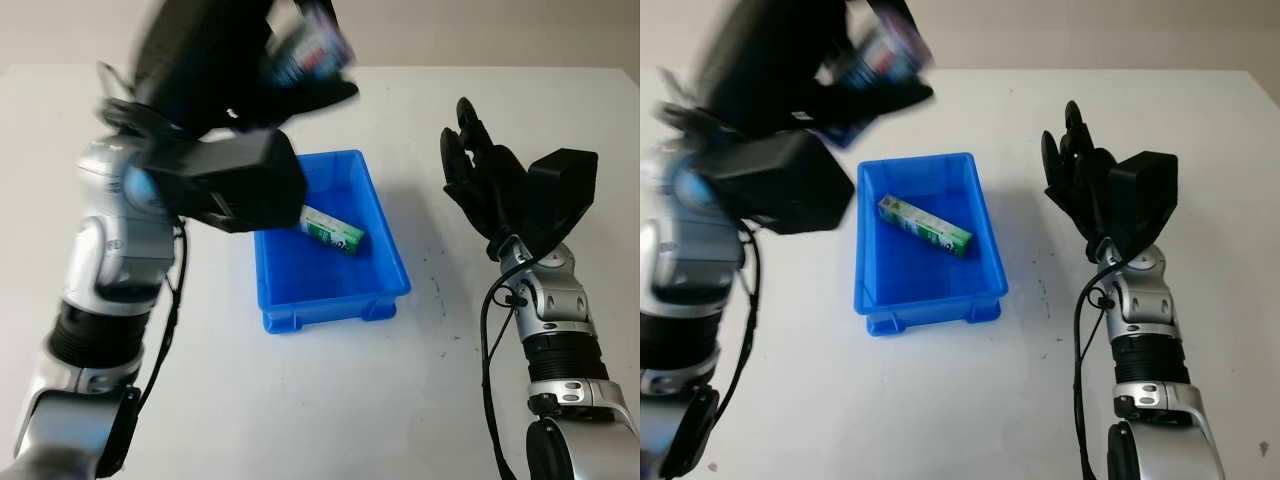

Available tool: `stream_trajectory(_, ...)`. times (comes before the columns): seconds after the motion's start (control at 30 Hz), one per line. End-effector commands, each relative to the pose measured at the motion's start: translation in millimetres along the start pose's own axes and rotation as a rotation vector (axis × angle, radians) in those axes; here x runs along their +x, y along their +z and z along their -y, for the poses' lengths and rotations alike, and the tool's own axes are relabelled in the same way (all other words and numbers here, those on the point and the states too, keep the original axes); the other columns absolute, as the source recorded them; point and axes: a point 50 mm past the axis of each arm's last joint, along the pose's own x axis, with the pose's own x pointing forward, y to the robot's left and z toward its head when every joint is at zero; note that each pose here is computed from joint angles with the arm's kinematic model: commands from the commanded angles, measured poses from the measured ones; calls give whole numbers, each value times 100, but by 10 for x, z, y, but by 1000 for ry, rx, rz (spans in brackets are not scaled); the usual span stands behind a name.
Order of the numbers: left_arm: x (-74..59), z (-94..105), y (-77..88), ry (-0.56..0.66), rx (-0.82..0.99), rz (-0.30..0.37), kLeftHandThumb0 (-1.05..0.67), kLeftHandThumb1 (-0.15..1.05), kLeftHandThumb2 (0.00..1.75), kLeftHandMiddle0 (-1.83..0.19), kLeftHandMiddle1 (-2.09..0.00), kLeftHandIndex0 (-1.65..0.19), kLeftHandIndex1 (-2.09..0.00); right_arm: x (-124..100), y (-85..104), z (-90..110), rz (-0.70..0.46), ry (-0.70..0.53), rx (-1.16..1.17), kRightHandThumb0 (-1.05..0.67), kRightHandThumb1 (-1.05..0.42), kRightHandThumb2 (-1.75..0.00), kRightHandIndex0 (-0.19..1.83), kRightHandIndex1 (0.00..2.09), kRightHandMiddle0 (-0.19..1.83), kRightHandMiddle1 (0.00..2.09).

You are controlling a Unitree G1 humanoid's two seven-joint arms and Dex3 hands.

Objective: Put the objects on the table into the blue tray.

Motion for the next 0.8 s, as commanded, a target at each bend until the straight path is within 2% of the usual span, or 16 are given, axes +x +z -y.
stream_trajectory(0.0, -4, 245, -40, -90, 19, -13, -40, 105, 22, -104, -209, -58, -209, -11, 43, -23, 24, 0, 2, -60, -105, -65, -19, 0, -19, 0)
stream_trajectory(0.1, -16, 449, -114, -163, 28, -37, -43, 105, 23, -97, -209, -41, -207, -17, 44, -30, 25, -2, -1, -60, -105, -66, -19, 0, -19, 0)
stream_trajectory(0.23, -30, 593, -210, -246, 73, -78, -44, 105, 22, -91, -209, -35, -209, -25, 40, -31, 30, -3, -3, -60, -105, -65, -19, 0, -19, 0)
stream_trajectory(0.27, -33, 617, -234, -271, 81, -84, -47, 105, 24, -73, -209, -22, -202, -28, 38, -29, 30, -4, -3, -60, -105, -65, -19, 0, -19, 0)
stream_trajectory(0.3, -35, 630, -248, -287, 84, -87, -49, 105, 27, -54, -209, -6, -182, -29, 36, -28, 30, -4, -3, -60, -105, -65, -19, 0, -19, 0)
stream_trajectory(0.37, -35, 637, -274, -343, 46, -85, -52, 105, 31, -31, -207, 10, -158, -31, 33, -28, 30, -4, 0, -60, -105, -66, -19, 0, -19, 0)
stream_trajectory(0.4, -33, 638, -285, -370, 11, -82, -53, 105, 33, -18, -200, 14, -131, -31, 29, -28, 29, -3, 0, -60, -105, -66, -19, 0, -19, 0)
stream_trajectory(0.43, -31, 633, -291, -386, -8, -76, -57, 105, 37, 2, -158, 16, -92, -31, 21, -27, 26, -5, -1, -61, -105, -66, -19, 0, -19, 0)
stream_trajectory(0.47, -28, 629, -294, -394, -18, -70, -60, 105, 40, 8, -131, 16, -66, -30, 15, -27, 23, -5, -3, -61, -105, -65, -19, 0, -19, 0)
stream_trajectory(0.53, -26, 611, -292, -392, -18, -62, -63, 105, 43, 13, -99, 16, -38, -29, 2, -27, 26, -5, -4, -62, -105, -65, -19, 0, -19, 0)
stream_trajectory(0.63, -24, 576, -279, -369, -36, -62, -67, 105, 51, 3, -24, 14, -17, -29, -12, -31, 28, -7, -2, -61, -105, -64, -19, 0, -19, 0)
stream_trajectory(0.77, -13, 506, -249, -316, -101, -57, -71, 105, 54, 10, -5, 16, -11, -31, -6, -26, 28, -3, -5, -60, -105, -64, -19, 0, -19, 0)
